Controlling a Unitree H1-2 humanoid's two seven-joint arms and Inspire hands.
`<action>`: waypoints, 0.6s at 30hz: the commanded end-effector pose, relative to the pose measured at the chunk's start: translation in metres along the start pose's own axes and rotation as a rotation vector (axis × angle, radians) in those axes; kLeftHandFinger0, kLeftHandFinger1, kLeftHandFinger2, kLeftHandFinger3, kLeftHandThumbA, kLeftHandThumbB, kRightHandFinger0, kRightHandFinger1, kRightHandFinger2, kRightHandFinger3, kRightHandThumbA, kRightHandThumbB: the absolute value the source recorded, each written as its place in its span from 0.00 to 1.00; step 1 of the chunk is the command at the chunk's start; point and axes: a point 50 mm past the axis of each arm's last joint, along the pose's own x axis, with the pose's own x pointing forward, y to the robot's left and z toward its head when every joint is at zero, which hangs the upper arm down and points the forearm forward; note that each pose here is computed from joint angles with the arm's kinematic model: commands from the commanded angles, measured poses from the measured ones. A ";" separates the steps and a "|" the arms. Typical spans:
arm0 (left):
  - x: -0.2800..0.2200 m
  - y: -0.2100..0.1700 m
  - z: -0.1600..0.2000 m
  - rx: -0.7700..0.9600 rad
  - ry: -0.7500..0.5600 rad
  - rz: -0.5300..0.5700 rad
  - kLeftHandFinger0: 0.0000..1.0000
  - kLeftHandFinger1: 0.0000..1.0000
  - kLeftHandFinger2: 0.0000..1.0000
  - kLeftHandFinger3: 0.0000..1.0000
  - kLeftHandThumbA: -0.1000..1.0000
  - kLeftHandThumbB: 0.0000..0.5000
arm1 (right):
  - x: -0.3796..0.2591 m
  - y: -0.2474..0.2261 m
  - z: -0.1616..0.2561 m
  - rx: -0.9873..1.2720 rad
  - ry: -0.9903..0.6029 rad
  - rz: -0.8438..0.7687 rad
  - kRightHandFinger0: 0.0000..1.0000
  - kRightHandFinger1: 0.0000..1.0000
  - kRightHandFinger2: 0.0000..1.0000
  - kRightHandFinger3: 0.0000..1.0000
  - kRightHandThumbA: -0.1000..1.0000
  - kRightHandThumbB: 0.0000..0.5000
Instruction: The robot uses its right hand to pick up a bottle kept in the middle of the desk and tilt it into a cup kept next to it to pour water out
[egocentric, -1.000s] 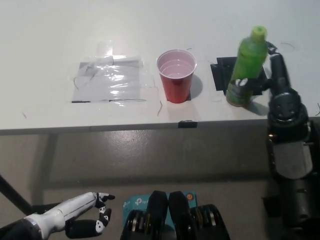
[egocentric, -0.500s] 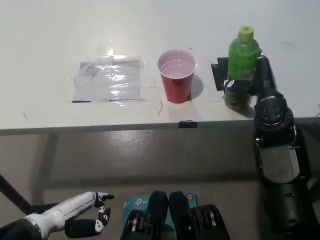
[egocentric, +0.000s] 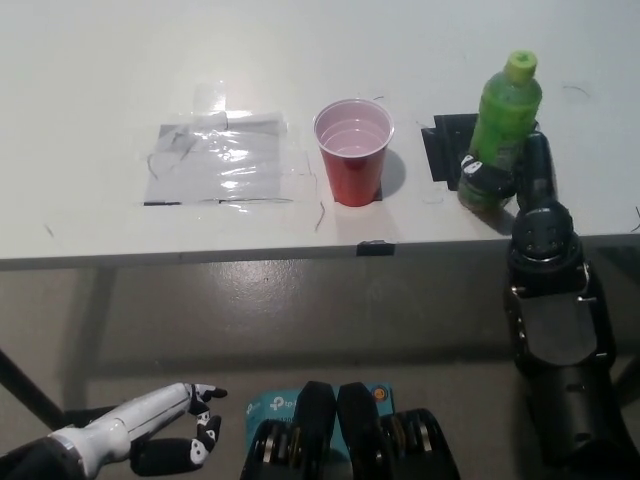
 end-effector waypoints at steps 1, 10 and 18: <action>-0.004 0.003 0.006 0.034 0.004 -0.017 1.00 1.00 1.00 1.00 1.00 0.74 | 0.007 -0.001 0.043 0.124 -0.245 -0.128 0.00 0.00 0.00 1.00 0.42 0.19; -0.003 0.002 0.005 0.025 0.003 -0.021 1.00 1.00 1.00 1.00 1.00 0.79 | 0.002 -0.003 0.048 0.088 -0.442 -0.130 0.00 0.00 0.00 0.36 0.00 0.00; -0.003 0.002 0.006 0.021 0.002 -0.021 1.00 1.00 1.00 1.00 1.00 0.73 | 0.009 -0.035 0.059 -0.255 -0.555 -0.091 0.00 0.00 0.00 0.38 0.00 0.05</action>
